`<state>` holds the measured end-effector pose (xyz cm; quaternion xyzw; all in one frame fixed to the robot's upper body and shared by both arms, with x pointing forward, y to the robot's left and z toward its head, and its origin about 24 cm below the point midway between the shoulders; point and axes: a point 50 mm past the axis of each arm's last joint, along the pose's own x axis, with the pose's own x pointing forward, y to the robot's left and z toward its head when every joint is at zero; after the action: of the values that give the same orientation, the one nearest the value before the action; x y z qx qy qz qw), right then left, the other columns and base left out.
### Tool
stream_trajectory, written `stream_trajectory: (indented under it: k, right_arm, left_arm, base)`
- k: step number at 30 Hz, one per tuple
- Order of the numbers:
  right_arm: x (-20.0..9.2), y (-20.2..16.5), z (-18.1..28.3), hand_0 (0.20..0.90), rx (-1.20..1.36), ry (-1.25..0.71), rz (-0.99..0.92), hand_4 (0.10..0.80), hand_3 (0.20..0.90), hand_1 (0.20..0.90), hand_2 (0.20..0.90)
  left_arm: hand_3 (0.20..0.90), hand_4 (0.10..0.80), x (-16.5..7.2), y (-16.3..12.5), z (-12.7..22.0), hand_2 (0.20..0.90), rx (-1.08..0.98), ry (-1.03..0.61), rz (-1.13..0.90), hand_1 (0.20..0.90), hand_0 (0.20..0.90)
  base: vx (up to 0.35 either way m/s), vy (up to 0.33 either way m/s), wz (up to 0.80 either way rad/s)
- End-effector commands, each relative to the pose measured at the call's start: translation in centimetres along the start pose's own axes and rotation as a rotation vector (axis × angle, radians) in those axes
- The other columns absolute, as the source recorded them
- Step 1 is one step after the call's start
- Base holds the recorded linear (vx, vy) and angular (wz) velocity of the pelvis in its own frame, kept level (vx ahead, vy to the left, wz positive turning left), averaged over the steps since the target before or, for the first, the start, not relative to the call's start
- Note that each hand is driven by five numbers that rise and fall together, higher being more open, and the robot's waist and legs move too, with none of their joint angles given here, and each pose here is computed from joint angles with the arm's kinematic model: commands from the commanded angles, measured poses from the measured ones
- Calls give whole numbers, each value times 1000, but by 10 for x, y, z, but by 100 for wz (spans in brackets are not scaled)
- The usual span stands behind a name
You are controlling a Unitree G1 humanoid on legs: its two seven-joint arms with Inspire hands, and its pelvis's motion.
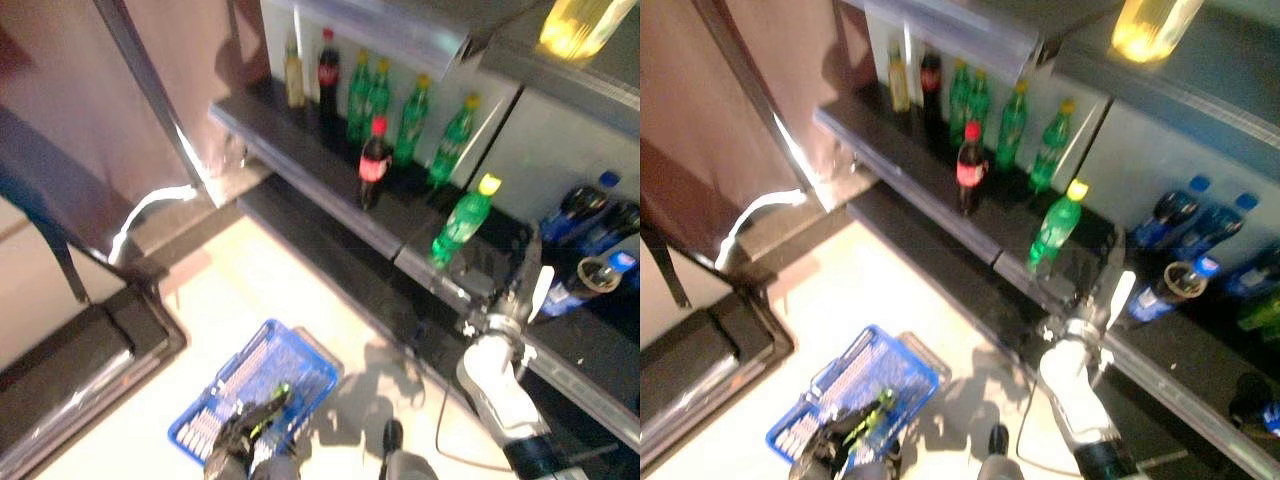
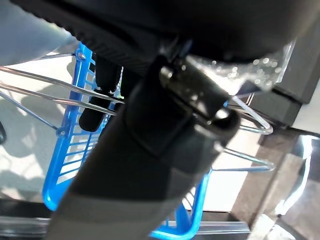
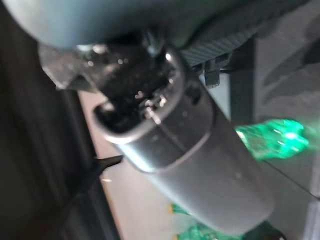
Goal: Pick up the drink and place into the basket.
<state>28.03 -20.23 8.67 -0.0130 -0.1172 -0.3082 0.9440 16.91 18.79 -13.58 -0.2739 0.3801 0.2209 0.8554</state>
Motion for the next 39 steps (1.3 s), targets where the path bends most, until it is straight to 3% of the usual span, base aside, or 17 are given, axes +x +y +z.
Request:
stream_trajectory:
  k: [1,13,25,39]
  right_arm:
    - [19,15,59,900,207,-235,-43,800,900,900,900]
    - [49,21,95,900,281,-311,-113,800,900,900,900]
    - [82,10,129,900,397,-333,-264,800,900,900,900]
    - [115,3,173,900,522,-371,-300,800,900,900,900]
  left_arm:
    - [200,100,-7,18,-13,300,-3,33,55,300,300]
    - [200,100,-3,-5,8,300,-23,-30,-23,300,300]
    - [200,100,-2,-10,19,300,-22,-46,-47,300,300]
    - [200,100,-2,-15,28,300,-6,-55,-87,300,300]
  base:
    - [-87,34,-2]
    - [-50,22,-1]
    - [-1,0,0]
    - [12,-7,-1]
